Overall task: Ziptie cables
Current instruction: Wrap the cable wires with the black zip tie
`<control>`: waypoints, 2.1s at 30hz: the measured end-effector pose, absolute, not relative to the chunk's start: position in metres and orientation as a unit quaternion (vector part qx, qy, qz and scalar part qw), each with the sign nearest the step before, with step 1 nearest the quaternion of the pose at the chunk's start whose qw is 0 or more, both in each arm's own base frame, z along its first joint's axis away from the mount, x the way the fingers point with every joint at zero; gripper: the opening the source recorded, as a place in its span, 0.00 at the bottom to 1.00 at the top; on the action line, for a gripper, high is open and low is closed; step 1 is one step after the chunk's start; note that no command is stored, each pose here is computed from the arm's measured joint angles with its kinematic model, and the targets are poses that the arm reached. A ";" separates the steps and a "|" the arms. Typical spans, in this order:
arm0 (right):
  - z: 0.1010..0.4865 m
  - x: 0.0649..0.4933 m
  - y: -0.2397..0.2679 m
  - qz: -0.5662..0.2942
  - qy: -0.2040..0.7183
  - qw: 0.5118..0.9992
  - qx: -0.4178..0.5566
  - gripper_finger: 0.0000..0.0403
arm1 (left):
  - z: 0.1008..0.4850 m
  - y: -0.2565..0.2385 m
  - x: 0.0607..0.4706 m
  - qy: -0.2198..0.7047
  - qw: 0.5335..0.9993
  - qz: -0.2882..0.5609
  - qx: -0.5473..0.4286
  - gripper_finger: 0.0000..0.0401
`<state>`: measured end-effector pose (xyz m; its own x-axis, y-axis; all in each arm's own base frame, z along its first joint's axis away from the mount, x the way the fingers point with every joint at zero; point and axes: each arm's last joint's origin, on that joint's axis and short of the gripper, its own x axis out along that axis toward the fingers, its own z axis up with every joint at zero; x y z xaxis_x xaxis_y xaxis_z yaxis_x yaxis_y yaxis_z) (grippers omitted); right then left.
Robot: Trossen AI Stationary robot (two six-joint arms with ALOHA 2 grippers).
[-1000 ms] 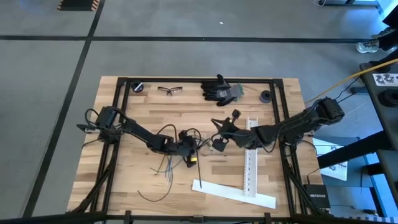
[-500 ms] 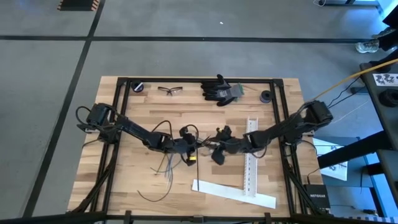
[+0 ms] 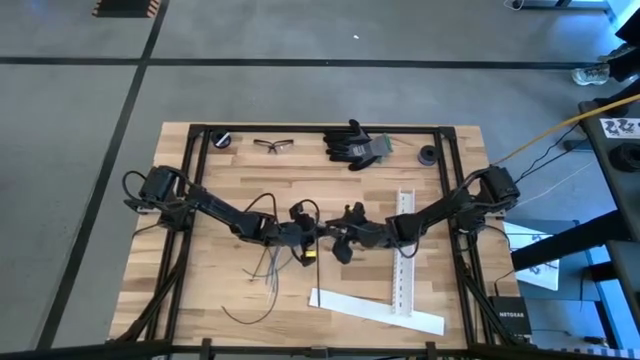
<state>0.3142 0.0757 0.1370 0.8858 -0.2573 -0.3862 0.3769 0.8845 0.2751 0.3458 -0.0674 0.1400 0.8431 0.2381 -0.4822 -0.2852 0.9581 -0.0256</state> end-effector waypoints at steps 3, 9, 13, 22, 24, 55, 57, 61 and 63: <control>0.134 0.313 0.075 -0.178 0.186 0.955 0.146 0.04 | 0.141 -0.068 0.346 0.240 0.960 0.136 -0.050 0.02; 0.140 0.313 0.078 -0.253 0.191 0.948 -0.033 0.00 | 0.144 -0.070 0.347 0.224 0.963 0.140 -0.062 0.02; 0.148 0.313 0.075 -0.310 0.260 0.897 -0.180 0.00 | 0.140 -0.077 0.343 0.238 0.958 0.138 -0.075 0.02; 0.200 0.265 0.040 -0.400 0.296 0.835 -0.234 0.00 | 0.110 -0.092 0.317 0.300 0.938 0.129 -0.116 0.02; 0.212 0.257 0.037 -0.389 0.286 0.855 -0.189 0.00 | 0.108 -0.089 0.315 0.299 0.937 0.144 -0.112 0.02; 0.136 0.325 0.085 -0.190 0.158 0.939 0.238 0.43 | 0.138 -0.075 0.326 0.217 0.962 0.135 -0.094 0.02; 0.133 0.329 0.085 -0.195 0.157 0.936 0.246 0.43 | 0.139 -0.075 0.326 0.214 0.963 0.135 -0.096 0.02; 0.128 0.334 0.084 -0.222 0.150 0.932 0.246 0.39 | 0.139 -0.076 0.326 0.215 0.963 0.135 -0.093 0.02; 0.129 0.336 0.084 -0.232 0.143 0.931 0.241 0.36 | 0.139 -0.077 0.326 0.214 0.963 0.135 -0.093 0.02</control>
<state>0.3362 0.0838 0.1289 0.8518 -0.3624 -0.3783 0.5004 0.7763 0.3833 0.3257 -0.0765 0.1389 0.8722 0.2195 -0.4371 -0.2987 0.9467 -0.1207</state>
